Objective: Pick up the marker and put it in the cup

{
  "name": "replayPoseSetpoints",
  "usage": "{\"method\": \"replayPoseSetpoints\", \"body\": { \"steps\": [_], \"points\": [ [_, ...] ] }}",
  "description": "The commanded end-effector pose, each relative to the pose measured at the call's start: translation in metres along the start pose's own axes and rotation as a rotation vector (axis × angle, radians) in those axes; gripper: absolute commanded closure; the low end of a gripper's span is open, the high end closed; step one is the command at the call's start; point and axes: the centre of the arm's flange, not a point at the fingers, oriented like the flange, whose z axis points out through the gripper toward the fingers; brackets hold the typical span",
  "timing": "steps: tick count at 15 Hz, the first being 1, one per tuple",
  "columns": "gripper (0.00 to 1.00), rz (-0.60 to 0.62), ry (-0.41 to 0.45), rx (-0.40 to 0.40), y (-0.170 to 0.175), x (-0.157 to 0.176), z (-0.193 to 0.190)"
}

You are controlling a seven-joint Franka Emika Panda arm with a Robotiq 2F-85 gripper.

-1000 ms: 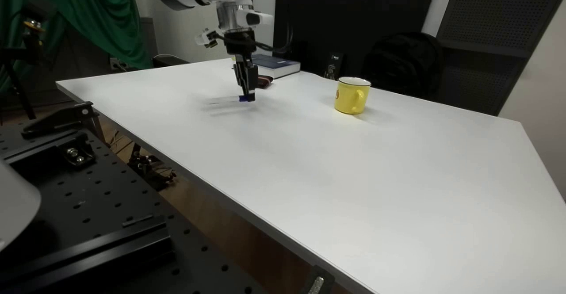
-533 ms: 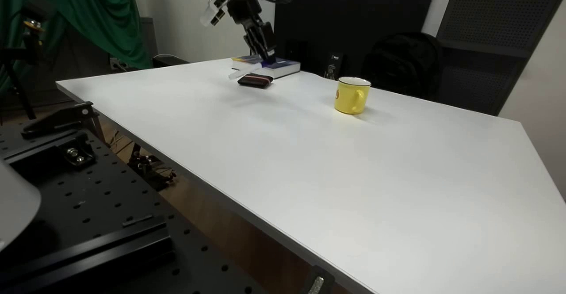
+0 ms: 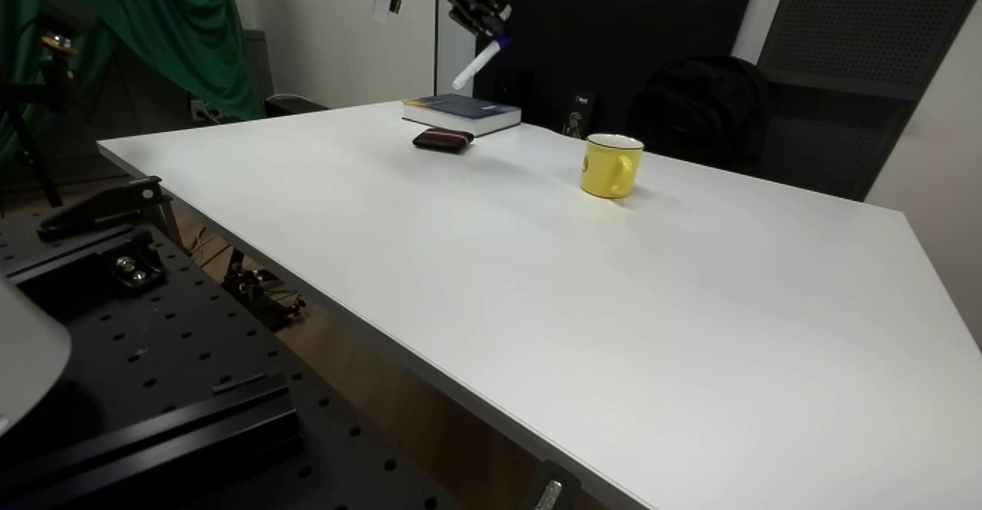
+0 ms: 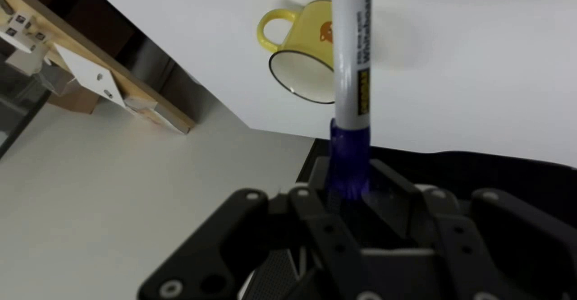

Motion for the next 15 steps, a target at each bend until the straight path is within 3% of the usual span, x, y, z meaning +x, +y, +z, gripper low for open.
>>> {"method": "replayPoseSetpoints", "body": {
  "steps": [1, 3, 8, 15],
  "points": [
    [0.93, 0.059, 0.091, -0.055, 0.008, 0.025, 0.004],
    [0.93, 0.074, 0.116, -0.066, 0.01, 0.04, 0.011],
    [0.93, 0.129, 0.054, -0.052, 0.015, 0.078, 0.039],
    [0.93, 0.239, 0.066, -0.101, 0.034, 0.134, 0.08]
  ]
}}
